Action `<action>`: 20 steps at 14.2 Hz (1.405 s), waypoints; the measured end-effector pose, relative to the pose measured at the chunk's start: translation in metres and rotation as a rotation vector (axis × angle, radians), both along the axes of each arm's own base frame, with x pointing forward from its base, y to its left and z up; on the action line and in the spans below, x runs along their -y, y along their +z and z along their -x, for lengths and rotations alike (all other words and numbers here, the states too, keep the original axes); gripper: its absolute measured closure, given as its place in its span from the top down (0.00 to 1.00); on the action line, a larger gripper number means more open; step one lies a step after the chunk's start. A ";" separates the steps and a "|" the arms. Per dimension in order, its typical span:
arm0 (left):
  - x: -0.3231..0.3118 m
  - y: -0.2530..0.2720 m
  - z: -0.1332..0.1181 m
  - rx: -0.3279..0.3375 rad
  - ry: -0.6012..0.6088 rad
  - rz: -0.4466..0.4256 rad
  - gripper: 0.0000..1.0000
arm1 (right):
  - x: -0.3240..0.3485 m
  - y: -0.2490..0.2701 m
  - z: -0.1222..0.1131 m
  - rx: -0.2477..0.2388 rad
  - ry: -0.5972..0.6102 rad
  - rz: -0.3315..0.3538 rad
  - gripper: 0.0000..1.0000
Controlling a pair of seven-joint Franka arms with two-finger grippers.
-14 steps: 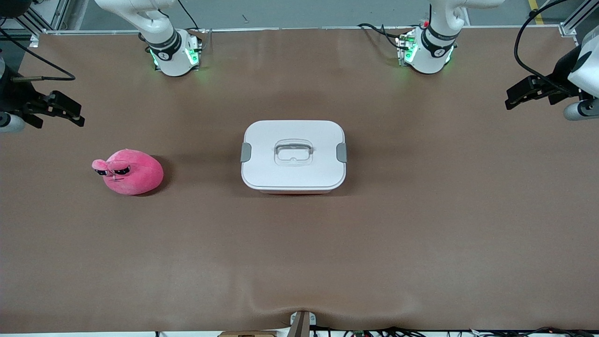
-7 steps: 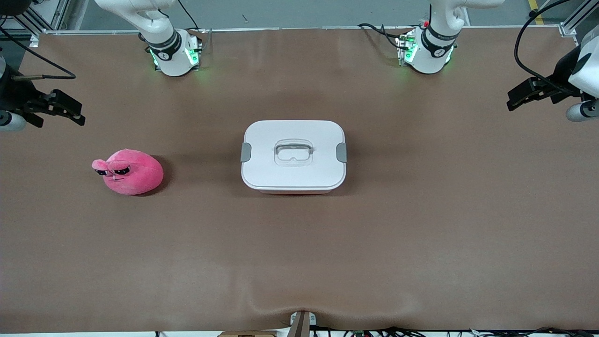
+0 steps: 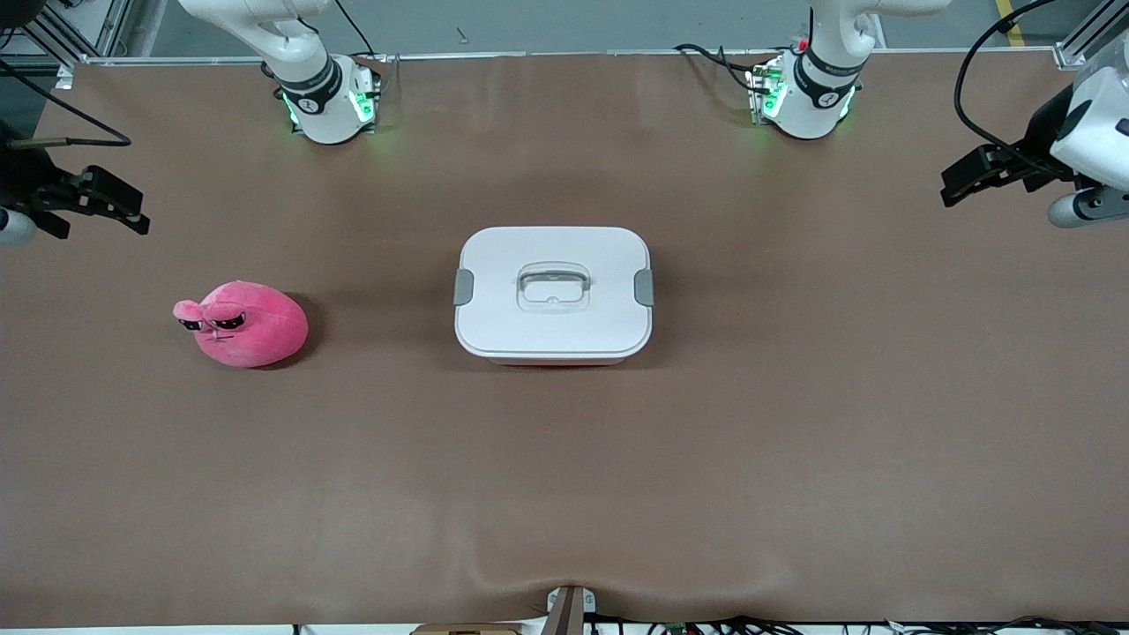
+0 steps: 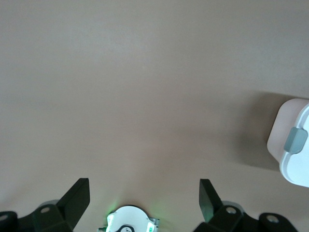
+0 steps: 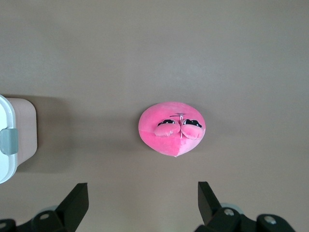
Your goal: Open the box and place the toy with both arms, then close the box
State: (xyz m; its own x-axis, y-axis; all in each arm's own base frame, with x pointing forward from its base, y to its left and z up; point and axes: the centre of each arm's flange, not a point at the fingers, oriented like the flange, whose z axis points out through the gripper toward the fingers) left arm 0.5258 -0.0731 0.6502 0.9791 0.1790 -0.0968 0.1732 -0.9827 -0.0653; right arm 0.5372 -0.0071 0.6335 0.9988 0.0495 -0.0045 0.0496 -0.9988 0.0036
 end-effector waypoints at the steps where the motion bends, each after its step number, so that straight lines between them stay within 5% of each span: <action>1: 0.007 0.000 0.001 0.001 0.015 -0.003 1.00 | 0.000 0.000 0.000 0.000 0.000 0.000 1.00; 8: 0.073 -0.009 0.011 -0.003 0.159 -0.036 1.00 | -0.001 -0.016 -0.004 -0.011 0.007 0.000 1.00; 14: 0.086 -0.013 0.014 -0.007 0.232 -0.040 1.00 | -0.003 -0.078 -0.033 -0.036 0.030 0.004 1.00; 20: 0.174 -0.036 0.034 -0.013 0.400 -0.053 1.00 | -0.002 -0.125 -0.055 -0.079 0.035 0.007 1.00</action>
